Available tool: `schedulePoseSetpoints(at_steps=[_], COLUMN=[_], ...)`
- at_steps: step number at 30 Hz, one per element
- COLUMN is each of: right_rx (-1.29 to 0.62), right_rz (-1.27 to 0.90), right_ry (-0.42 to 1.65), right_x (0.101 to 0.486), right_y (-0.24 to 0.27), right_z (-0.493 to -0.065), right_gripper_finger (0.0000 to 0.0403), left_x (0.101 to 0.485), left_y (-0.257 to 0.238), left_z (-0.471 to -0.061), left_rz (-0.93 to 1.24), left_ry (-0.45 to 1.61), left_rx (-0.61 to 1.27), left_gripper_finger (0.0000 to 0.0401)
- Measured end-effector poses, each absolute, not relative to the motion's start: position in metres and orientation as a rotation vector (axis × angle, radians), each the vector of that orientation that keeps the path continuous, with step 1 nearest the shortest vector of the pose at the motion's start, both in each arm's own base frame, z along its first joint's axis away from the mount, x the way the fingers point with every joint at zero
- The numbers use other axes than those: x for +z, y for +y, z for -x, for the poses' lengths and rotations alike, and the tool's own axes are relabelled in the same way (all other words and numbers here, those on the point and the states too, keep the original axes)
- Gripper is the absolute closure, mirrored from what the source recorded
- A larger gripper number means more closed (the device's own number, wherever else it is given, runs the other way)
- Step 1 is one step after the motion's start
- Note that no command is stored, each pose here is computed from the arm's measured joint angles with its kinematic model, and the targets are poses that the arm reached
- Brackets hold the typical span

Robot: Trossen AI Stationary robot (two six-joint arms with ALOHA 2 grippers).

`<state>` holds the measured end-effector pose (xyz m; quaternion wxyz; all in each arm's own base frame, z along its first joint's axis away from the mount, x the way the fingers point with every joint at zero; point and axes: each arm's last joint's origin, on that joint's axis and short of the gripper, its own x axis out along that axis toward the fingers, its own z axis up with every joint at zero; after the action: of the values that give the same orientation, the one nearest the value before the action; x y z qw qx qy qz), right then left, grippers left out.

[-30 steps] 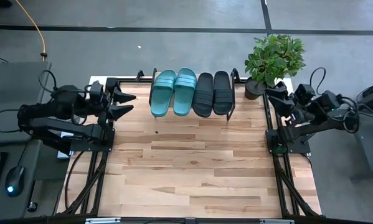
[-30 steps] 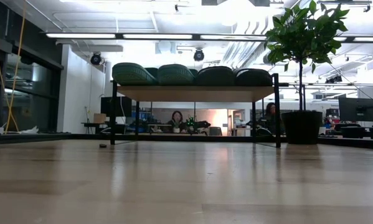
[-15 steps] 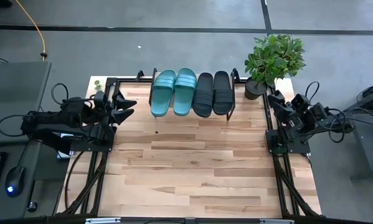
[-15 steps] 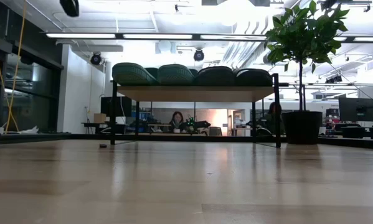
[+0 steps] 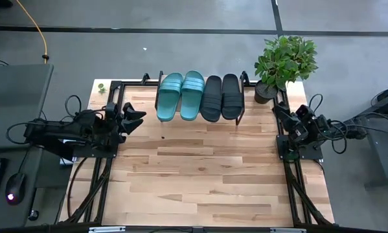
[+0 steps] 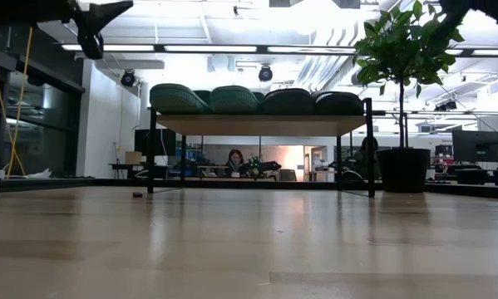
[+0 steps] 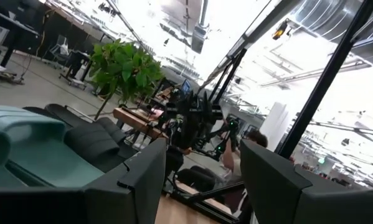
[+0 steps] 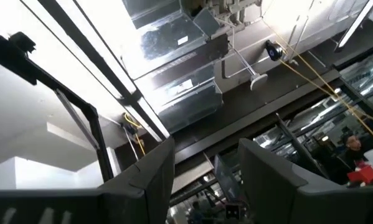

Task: Pick and place slides into the shelf
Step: Return to Home Position

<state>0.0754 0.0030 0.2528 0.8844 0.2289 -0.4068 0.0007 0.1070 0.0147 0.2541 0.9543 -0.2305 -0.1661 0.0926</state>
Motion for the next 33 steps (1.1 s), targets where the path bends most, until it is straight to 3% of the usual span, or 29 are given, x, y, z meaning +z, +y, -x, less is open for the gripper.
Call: schedulePoseSetpoints(at_steps=[22,33], right_rx=[-0.029,-0.031], right_rz=[-0.538,-0.566], right_ry=[-0.817,-0.815], right_x=[0.237,0.237], right_y=[0.002,0.002], right_z=[-0.079,-0.079], right_gripper_finger=[0.0233,0.0233], left_x=[0.188,0.186], left_y=[0.015,0.015], left_z=[-0.112,-0.112], left_rz=[0.578,0.539], left_ry=[-0.279,-0.253], left_rx=[0.192,0.203], left_gripper_finger=[0.0213,0.0213])
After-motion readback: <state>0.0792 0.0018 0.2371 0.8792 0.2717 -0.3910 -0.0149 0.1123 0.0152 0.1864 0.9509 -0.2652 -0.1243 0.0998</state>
